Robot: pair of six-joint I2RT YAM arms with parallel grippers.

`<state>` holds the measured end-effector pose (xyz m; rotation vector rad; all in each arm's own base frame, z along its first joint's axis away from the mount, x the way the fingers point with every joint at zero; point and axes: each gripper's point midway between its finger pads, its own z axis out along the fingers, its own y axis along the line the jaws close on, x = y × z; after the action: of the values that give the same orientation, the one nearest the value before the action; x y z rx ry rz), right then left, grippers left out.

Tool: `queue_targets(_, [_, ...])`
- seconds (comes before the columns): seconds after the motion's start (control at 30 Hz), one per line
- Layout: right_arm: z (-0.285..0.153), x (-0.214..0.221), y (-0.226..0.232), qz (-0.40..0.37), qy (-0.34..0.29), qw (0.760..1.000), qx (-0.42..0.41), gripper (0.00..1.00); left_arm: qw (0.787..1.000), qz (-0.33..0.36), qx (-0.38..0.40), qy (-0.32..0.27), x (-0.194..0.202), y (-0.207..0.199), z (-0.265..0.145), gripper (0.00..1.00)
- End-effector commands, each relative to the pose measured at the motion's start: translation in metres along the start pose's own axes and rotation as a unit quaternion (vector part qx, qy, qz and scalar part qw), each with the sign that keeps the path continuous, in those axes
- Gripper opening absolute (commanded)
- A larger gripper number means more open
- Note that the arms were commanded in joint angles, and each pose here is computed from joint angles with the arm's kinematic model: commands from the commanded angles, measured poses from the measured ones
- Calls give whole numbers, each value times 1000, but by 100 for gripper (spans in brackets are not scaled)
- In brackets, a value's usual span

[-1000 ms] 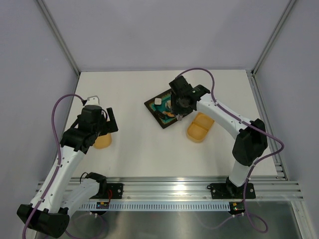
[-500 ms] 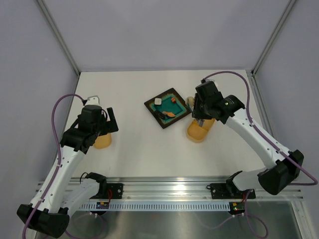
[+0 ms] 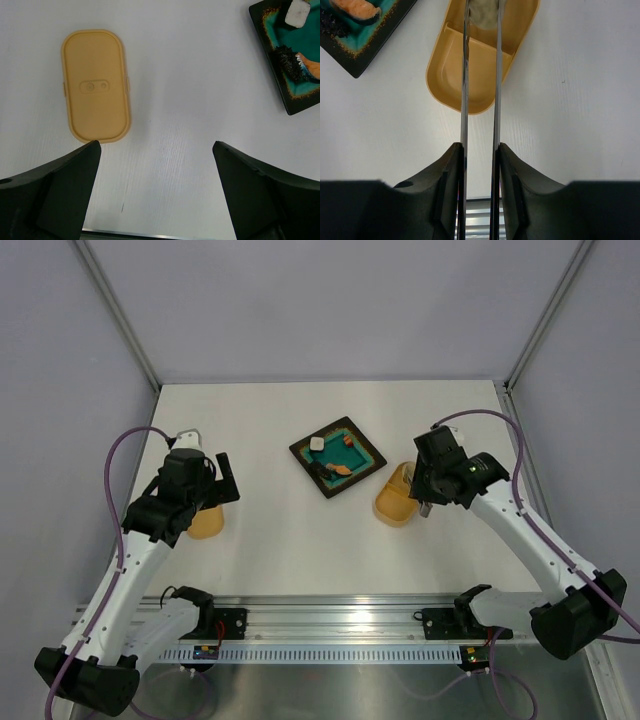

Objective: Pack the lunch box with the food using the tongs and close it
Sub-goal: Place the fake food in the packing box.

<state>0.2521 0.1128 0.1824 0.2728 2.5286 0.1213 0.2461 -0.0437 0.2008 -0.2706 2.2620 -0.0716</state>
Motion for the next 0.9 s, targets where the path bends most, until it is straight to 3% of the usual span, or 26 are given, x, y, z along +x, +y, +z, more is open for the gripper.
queue_targets(0.0, [4, -8, 3, 14, -15, 1000, -2, 21, 1000, -7, 15, -11, -6, -7, 3, 99])
queue_targets(0.4, [27, 3, 6, 6, 10, 1000, 3, 33, 1000, -4, 10, -10, -3, -4, 2, 99])
queue_targets(0.63, [29, 0, 10, 4, 7, 1000, 0, 51, 1000, -7, 11, -12, -3, -4, 0, 99])
queue_targets(0.87, [26, -5, 10, 4, 1, 1000, 2, 56, 1000, -6, 11, -11, -2, -3, -1, 99])
